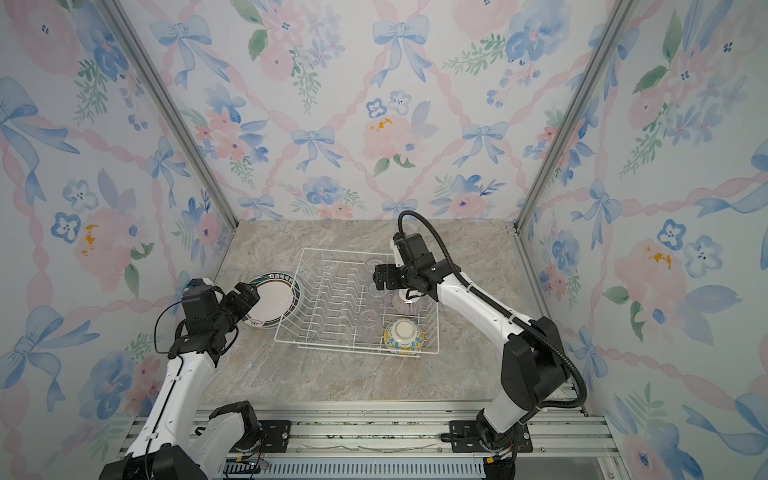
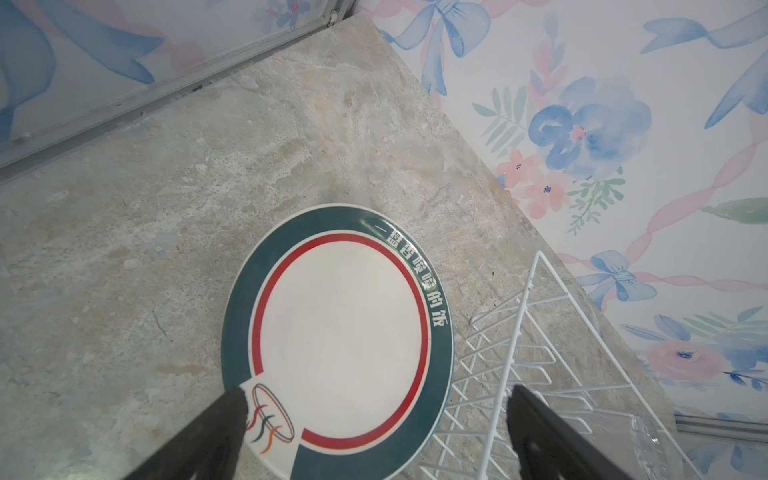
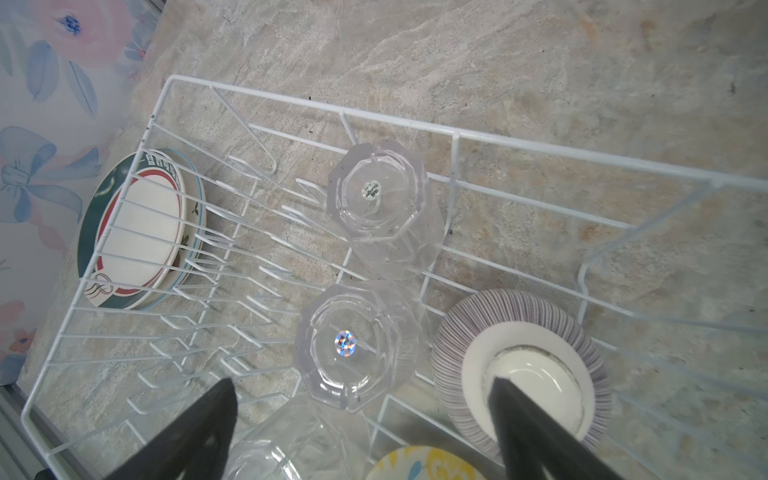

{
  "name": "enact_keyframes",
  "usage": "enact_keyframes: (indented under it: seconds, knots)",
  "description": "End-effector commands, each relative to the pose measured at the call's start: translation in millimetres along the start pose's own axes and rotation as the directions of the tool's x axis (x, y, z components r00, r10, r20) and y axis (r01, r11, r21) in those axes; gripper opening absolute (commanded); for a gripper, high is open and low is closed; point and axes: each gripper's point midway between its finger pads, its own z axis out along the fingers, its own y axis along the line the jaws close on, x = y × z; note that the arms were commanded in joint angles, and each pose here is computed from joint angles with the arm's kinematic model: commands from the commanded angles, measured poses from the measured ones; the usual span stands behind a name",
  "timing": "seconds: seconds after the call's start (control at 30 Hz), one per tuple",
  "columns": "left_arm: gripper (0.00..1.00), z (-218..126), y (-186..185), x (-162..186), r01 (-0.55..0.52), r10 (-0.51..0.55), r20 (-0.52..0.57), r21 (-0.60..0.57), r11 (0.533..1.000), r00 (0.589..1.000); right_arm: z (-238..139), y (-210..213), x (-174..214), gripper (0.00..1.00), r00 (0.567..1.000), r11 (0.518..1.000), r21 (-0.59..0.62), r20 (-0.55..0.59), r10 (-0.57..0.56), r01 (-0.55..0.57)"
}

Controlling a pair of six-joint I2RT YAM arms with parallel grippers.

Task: Unload the mixed dishes from the dish rack
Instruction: 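Grasp a clear cup in the rack with the right gripper while the left approaches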

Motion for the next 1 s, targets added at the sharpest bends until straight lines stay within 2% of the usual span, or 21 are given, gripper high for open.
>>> enact_keyframes:
  seconds: [0.0,0.1,0.3,0.53,0.87,0.97]
  knots:
    - [0.98,-10,-21,0,0.003,-0.002,-0.012,0.069,0.998,1.0,12,4,-5,0.97,0.999,0.999,0.016,-0.024,-0.036,0.036]
    - [0.98,-15,-33,-2,0.0,0.0,0.0,0.096,0.995,1.0,23,8,-14,0.97,0.999,0.999,0.021,-0.017,-0.04,0.041]
    - [0.98,-13,-57,5,-0.03,0.036,-0.035,0.148,0.989,0.999,42,3,-27,0.97,0.997,0.991,0.111,-0.016,-0.073,0.075]
    - [0.98,-8,-79,24,-0.095,0.109,-0.069,0.186,0.978,0.992,68,-1,-24,0.97,0.989,0.976,0.174,-0.1,-0.113,0.13]
    - [0.98,-10,-103,40,-0.143,0.165,-0.069,0.252,0.957,0.984,89,-5,-23,1.0,0.984,0.966,0.209,-0.129,-0.124,0.149]
    - [0.98,-8,-106,44,-0.15,0.175,-0.076,0.257,0.955,0.982,95,-7,-21,0.97,0.981,0.964,0.216,-0.148,-0.126,0.156]
